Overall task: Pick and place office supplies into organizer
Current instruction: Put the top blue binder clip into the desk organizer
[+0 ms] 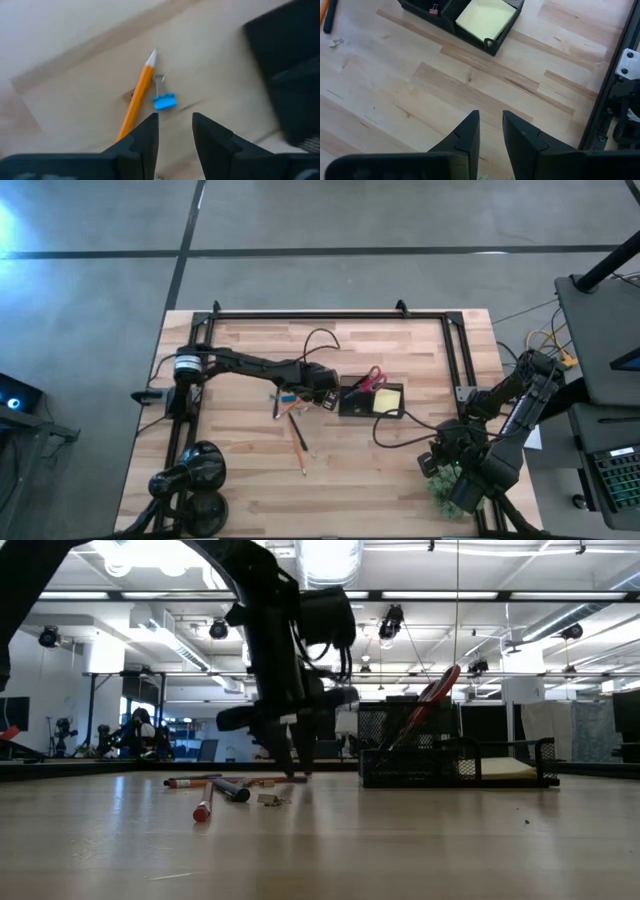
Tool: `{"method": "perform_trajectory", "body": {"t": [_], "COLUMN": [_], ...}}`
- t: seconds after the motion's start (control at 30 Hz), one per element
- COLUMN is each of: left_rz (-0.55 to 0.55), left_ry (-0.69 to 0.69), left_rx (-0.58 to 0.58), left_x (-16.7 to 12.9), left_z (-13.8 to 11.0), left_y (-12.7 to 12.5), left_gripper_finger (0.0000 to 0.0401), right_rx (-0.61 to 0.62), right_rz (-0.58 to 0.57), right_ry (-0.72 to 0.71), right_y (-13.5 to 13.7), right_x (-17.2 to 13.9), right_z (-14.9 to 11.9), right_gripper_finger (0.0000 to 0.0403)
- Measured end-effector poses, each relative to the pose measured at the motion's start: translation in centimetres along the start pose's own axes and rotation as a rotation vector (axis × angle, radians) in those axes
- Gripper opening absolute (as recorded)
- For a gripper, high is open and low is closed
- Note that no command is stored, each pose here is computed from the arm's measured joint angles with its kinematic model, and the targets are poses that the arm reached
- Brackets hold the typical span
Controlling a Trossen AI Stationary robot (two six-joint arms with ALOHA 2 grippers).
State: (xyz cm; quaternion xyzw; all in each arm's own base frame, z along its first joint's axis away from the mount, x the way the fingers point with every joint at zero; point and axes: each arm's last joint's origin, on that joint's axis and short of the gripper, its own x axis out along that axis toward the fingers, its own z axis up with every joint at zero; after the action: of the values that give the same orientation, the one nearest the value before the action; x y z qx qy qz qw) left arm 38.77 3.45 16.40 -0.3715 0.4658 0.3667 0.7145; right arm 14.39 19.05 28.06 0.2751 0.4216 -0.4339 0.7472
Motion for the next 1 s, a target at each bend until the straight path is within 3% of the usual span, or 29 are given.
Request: {"method": "perform_trajectory", "body": {"t": [0.7, 1.0], "left_rz": [0.077, 0.08], "left_ry": [-0.054, -0.049], "left_rx": [0.016, 0.187], "left_x": [1.1, 1.2], "left_z": [1.2, 1.7], "left_y": [0.5, 0.8], "left_gripper_finger": [0.0104, 0.0104], "right_rx": [0.019, 0.017], "right_rz": [0.004, 0.003], "right_ry": [0.003, 0.002], "right_y": [0.1, 0.1], "right_x": [0.0, 0.0], "right_z": [0.0, 0.0], "right_gripper_finger": [0.0077, 0.0077]}}
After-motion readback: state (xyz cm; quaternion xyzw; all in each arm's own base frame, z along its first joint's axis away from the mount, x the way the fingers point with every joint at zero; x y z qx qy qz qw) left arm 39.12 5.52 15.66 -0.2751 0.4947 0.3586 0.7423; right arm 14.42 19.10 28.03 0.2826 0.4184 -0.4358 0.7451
